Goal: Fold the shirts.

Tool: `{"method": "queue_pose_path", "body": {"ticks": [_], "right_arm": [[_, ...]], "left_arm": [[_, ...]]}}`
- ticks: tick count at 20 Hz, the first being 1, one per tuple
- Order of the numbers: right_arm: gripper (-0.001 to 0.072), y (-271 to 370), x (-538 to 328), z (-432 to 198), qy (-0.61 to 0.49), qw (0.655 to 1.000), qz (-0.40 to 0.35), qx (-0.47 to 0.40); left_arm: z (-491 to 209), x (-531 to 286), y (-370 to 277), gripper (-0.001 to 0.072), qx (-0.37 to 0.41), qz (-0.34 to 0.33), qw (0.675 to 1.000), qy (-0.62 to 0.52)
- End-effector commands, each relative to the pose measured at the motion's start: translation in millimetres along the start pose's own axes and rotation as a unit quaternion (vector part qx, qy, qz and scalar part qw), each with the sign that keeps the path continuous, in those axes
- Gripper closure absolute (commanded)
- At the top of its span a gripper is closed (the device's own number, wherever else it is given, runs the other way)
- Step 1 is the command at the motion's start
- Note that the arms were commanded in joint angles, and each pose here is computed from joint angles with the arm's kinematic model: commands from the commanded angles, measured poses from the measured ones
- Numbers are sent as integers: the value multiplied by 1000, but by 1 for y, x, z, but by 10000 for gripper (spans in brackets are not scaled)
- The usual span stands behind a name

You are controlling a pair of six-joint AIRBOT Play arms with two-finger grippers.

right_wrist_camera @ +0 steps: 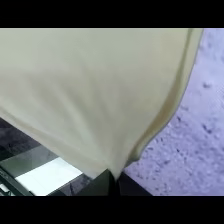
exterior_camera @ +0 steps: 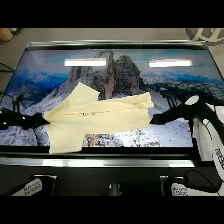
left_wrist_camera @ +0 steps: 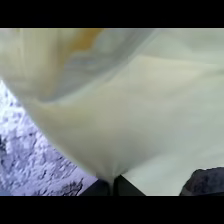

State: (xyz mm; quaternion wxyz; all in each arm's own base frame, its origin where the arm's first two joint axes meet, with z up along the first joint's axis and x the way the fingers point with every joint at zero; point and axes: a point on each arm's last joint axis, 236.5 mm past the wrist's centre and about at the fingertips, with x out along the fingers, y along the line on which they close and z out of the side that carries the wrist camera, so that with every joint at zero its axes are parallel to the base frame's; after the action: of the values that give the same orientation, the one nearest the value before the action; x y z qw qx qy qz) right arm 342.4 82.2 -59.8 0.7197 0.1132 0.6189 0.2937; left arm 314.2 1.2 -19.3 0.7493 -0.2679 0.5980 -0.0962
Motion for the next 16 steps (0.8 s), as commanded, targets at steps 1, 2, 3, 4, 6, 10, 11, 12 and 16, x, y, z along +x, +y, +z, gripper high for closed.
{"method": "queue_pose_path", "body": {"ticks": [1,2,3,4,6,10,11,12,16], "right_arm": [[703,27,-91,69,-114,977,-82,-163],[703,41,-146,95,-158,952,-144,-217],[703,61,-218,116,-213,915,-224,-259],[702,89,-294,124,-271,866,-302,-290],[702,178,-452,98,-405,725,-442,-340],[702,298,-567,-15,-546,564,-508,-354],[702,305,-569,-29,-555,562,-505,-347],[702,308,-572,-38,-559,557,-509,-343],[702,301,-574,-45,-548,558,-526,-334]], "left_arm": [[72,-98,-77,677,85,-35,979,-180],[96,-155,-118,677,123,-51,954,-269],[109,-229,-172,676,164,-81,911,-370],[104,-309,-227,676,207,-108,853,-466],[51,-440,-308,676,280,-123,732,-609],[-68,-531,-372,676,343,-135,609,-702],[-81,-532,-376,677,338,-147,610,-702],[-86,-531,-375,677,333,-148,614,-700],[-82,-529,-367,676,312,-139,628,-699]]}}
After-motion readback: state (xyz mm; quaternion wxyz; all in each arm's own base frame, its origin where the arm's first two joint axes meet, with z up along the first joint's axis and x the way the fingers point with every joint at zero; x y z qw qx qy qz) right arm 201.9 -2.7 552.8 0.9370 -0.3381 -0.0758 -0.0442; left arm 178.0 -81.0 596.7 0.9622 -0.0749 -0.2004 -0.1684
